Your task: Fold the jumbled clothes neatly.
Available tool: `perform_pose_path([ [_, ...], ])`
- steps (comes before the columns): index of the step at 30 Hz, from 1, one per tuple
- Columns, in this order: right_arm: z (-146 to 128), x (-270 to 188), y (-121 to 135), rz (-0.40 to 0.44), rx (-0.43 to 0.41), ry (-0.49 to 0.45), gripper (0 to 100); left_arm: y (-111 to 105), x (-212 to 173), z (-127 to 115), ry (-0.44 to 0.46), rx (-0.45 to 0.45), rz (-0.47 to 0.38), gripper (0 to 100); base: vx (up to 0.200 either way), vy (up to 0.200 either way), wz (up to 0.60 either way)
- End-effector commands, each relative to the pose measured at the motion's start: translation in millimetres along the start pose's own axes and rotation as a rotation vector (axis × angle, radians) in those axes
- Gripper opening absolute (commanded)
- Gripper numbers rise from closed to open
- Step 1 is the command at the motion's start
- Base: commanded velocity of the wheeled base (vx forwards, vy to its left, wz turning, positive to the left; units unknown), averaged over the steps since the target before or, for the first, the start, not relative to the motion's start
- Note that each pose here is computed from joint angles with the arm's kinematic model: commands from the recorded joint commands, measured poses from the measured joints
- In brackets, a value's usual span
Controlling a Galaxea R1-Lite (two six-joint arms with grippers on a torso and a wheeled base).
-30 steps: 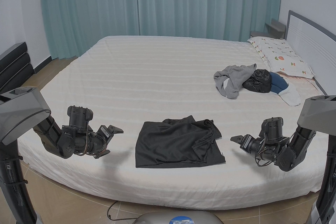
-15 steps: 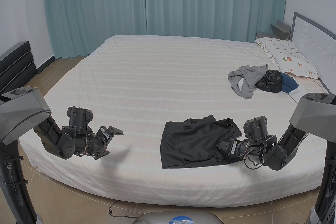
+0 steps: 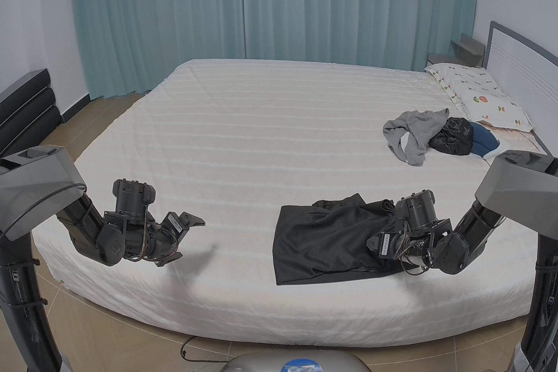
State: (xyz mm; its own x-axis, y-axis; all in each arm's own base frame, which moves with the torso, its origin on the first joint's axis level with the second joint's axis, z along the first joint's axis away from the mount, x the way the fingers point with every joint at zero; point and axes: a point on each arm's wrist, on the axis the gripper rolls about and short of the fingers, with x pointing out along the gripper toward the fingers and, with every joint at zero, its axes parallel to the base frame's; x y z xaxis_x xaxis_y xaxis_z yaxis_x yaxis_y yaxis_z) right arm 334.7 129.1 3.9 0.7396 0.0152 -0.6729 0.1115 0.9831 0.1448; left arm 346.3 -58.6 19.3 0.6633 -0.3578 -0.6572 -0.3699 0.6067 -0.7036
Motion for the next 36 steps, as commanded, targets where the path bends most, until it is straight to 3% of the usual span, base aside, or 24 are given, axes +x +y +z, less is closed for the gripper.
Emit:
perform_pose_path([
  [1, 0, 3, -2, -0.013, -0.003, 0.000, 100, 0, 1, 0, 0.001, -0.001, 0.001, 100, 0.000, 0.000, 0.00],
  [6, -7, 8, -7, -0.041, -0.021, 0.024, 100, 0, 1, 0, 0.001, 0.001, 0.001, 100, 0.000, 0.000, 0.00],
  [10, -9, 11, -30, -0.101, -0.024, 0.048, 100, 0, 1, 0, 0.001, 0.001, 0.001, 100, 0.000, 0.000, 0.00],
  [19, -7, 2, -87, -0.200, 0.079, 0.089, 100, 0, 1, 0, 0.001, 0.001, 0.001, 100, 0.000, 0.000, 0.00],
  [27, 3, -27, -117, -0.140, 0.179, 0.080, 100, 0, 1, 0, 0.001, 0.001, 0.001, 100, 0.000, 0.000, 0.00],
  [32, 10, -34, -111, -0.037, 0.214, 0.073, 100, 0, 1, 0, 0.001, 0.001, 0.001, 100, 0.000, 0.000, 0.00],
  [34, 11, -34, -111, -0.035, 0.216, 0.072, 100, 0, 1, 0, 0.001, 0.001, 0.001, 100, 0.000, 0.000, 0.00],
  [36, 14, -28, -98, 0.021, 0.246, 0.069, 100, 0, 1, 0, 0.001, 0.001, 0.001, 100, 0.000, 0.000, 0.00],
])
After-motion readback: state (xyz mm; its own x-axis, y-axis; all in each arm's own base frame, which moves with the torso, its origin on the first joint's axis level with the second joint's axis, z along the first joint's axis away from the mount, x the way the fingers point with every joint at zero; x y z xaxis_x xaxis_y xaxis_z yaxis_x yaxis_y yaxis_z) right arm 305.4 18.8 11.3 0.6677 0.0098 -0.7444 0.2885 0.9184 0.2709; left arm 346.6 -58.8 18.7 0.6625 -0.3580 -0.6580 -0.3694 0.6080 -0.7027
